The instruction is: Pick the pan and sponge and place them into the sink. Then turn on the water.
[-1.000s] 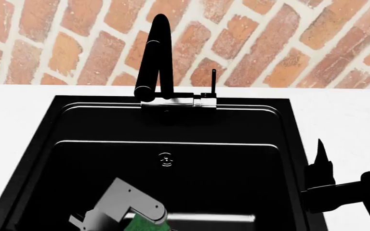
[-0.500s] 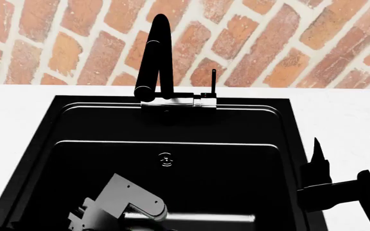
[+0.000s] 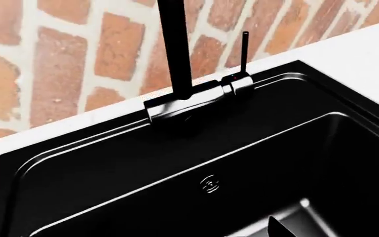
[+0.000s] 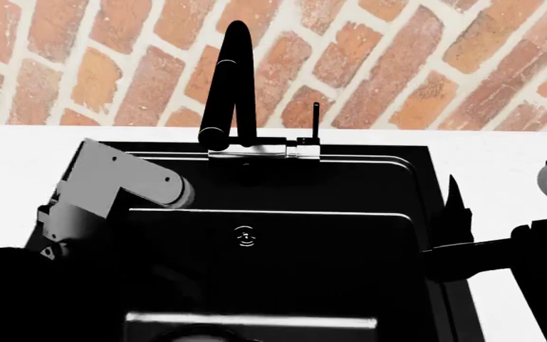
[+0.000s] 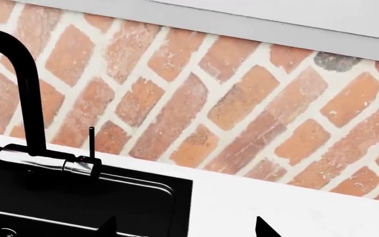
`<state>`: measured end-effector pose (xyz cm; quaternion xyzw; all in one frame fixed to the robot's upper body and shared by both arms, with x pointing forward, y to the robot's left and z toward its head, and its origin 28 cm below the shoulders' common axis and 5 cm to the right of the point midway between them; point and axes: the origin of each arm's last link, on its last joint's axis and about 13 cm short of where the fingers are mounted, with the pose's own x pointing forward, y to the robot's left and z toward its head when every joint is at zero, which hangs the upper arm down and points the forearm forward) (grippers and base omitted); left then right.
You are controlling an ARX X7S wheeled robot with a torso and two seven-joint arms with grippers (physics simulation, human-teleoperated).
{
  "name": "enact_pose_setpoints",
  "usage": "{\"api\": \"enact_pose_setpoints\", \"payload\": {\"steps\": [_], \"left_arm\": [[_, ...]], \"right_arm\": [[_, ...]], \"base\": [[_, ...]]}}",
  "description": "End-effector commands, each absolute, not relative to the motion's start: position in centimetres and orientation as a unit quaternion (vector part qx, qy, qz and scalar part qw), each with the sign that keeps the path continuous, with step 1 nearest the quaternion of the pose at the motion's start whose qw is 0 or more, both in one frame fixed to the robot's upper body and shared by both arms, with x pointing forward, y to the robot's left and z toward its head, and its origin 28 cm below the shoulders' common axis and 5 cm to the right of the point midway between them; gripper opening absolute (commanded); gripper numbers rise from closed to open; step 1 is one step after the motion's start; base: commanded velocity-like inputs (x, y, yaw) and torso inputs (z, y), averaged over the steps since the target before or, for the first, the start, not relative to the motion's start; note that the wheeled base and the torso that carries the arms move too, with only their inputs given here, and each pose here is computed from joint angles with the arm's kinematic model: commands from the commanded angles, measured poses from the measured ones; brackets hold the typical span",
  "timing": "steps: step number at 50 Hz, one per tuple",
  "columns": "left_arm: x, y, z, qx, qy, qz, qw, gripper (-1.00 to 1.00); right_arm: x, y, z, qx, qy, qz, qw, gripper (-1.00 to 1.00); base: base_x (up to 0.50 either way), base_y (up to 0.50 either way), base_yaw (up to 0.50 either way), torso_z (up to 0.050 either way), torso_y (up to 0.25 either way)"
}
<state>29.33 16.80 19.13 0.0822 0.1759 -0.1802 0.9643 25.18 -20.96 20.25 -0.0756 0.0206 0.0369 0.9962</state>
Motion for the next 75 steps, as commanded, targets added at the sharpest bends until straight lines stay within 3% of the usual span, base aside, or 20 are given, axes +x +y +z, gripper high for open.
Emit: {"api": "enact_pose_setpoints", "payload": {"steps": [1, 13, 21, 26, 29, 57, 75], "left_arm": [[29.7, 19.1, 21.5, 0.071, 0.136, -0.128, 0.98, 1.0], [29.9, 21.1, 22.1, 0.051, 0.124, -0.081, 0.988, 1.0], [30.2, 21.4, 21.1, 0.05, 0.069, -0.111, 0.99, 1.0], [30.7, 22.0, 21.3, -0.039, -0.005, -0.114, 0.993, 1.0], [31.4, 22.3, 20.5, -0.016, 0.05, -0.078, 0.996, 1.0], [30.7, 25.5, 20.7, -0.001, 0.028, -0.01, 1.0, 1.0], [30.1, 26.6, 21.8, -0.011, 0.021, 0.003, 1.0, 1.0]], "right_arm": [[25.6, -20.7, 20.5, -0.07, 0.007, 0.036, 0.997, 1.0], [25.7, -20.4, 20.8, -0.07, 0.006, 0.037, 0.997, 1.0], [26.1, -20.0, 20.6, -0.059, 0.0, 0.037, 0.998, 1.0], [26.4, -19.9, 20.1, -0.048, 0.003, 0.024, 0.999, 1.0], [27.0, -19.6, 20.0, -0.035, -0.006, 0.022, 0.999, 1.0], [34.5, -14.7, 20.0, -0.041, -0.014, 0.091, 0.995, 1.0], [38.2, -13.5, 19.2, -0.041, -0.001, 0.107, 0.993, 1.0]], "base": [[0.0, 0.0, 0.0, 0.0, 0.0], [0.0, 0.0, 0.0, 0.0, 0.0], [0.0, 0.0, 0.0, 0.0, 0.0], [0.0, 0.0, 0.0, 0.0, 0.0], [0.0, 0.0, 0.0, 0.0, 0.0], [0.0, 0.0, 0.0, 0.0, 0.0], [0.0, 0.0, 0.0, 0.0, 0.0]]}}
